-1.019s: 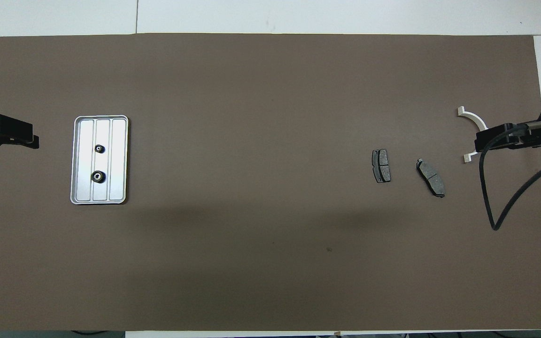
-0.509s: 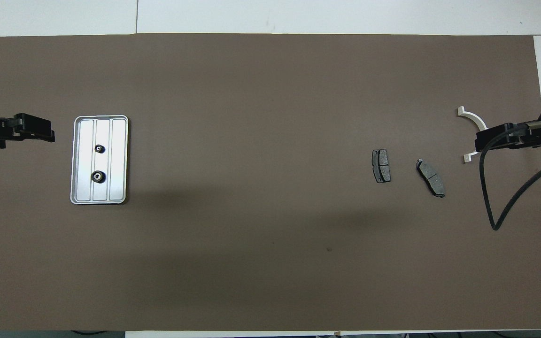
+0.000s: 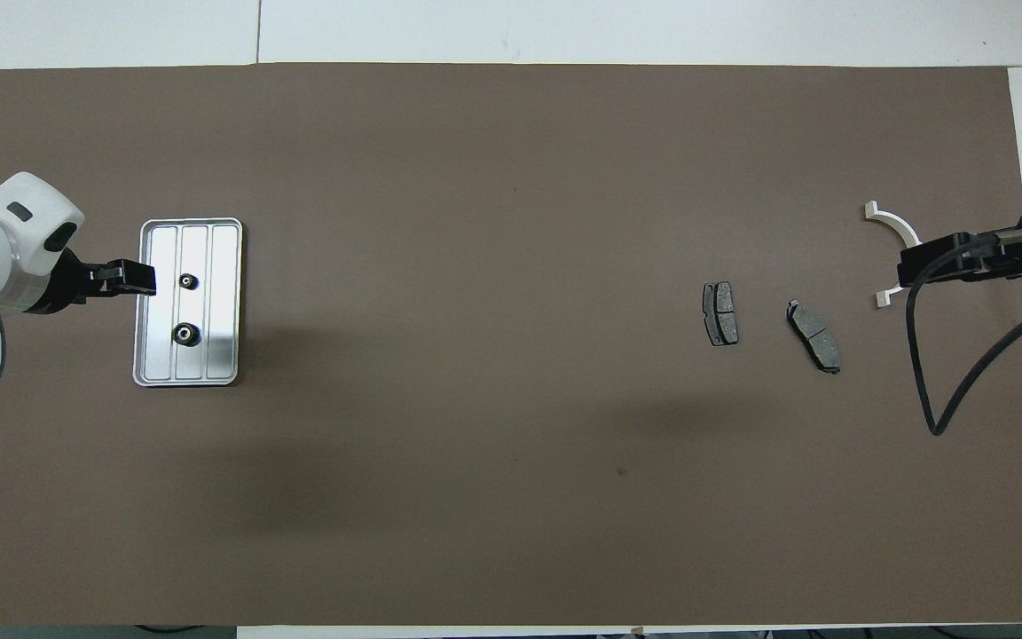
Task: Place bearing gear from tray to pile
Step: 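Reach the left gripper into the silver tray and grasp a black gear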
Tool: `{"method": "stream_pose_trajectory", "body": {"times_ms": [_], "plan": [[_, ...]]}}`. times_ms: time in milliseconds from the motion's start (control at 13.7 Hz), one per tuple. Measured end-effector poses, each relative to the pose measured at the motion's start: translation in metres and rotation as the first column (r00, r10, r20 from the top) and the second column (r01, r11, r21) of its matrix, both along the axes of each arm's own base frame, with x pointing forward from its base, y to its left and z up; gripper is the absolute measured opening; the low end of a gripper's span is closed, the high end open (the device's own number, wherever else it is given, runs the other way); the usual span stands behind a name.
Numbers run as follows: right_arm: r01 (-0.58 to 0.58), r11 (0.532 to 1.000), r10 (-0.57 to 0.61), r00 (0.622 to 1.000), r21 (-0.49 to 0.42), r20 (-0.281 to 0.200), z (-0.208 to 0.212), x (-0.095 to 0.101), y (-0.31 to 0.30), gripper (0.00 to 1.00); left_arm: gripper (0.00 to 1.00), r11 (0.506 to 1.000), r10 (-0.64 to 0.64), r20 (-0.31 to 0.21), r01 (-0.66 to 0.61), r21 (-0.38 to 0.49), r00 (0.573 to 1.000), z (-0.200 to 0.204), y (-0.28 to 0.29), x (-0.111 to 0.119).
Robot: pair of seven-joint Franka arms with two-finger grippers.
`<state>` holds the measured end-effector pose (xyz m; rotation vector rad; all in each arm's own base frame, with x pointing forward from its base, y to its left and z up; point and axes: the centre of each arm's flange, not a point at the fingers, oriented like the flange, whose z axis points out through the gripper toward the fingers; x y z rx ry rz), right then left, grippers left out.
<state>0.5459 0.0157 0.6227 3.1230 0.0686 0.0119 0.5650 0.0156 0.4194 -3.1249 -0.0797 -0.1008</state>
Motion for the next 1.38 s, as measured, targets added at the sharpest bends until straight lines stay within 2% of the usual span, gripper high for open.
{"method": "stream_pose_trajectory", "body": {"times_ms": [73,582,1092,1165,1237,1383], "plan": [[0.000,1.000,0.000,1.000,0.000,0.000,0.000,0.000,0.000,1.00,0.70,1.000,0.005,-0.005,-0.005,0.000,1.000,-0.009,0.004,-0.002],[0.012,1.000,-0.012,1.000,-0.001,-0.009,-0.003,0.001,-0.006,1.00,0.70,1.000,-0.003,-0.060,0.003,-0.001,0.998,-0.095,0.002,-0.004],[0.012,1.000,-0.012,1.000,-0.001,-0.015,-0.006,0.002,-0.006,1.00,0.70,1.000,0.017,-0.067,-0.018,-0.002,0.998,-0.110,-0.011,-0.010],[0.012,1.000,-0.012,1.000,-0.001,-0.015,-0.006,0.002,-0.006,1.00,0.63,1.000,0.017,-0.068,-0.017,-0.002,0.998,-0.112,-0.013,-0.010],[0.012,1.000,-0.012,1.000,-0.001,-0.015,-0.006,0.002,-0.006,1.00,0.59,1.000,0.016,-0.069,-0.016,-0.002,0.997,-0.113,-0.013,-0.010],[0.014,1.000,-0.014,1.000,-0.001,-0.015,-0.006,0.002,-0.007,1.00,0.60,1.000,0.016,-0.072,-0.016,-0.002,0.997,-0.115,-0.013,-0.011]]}}
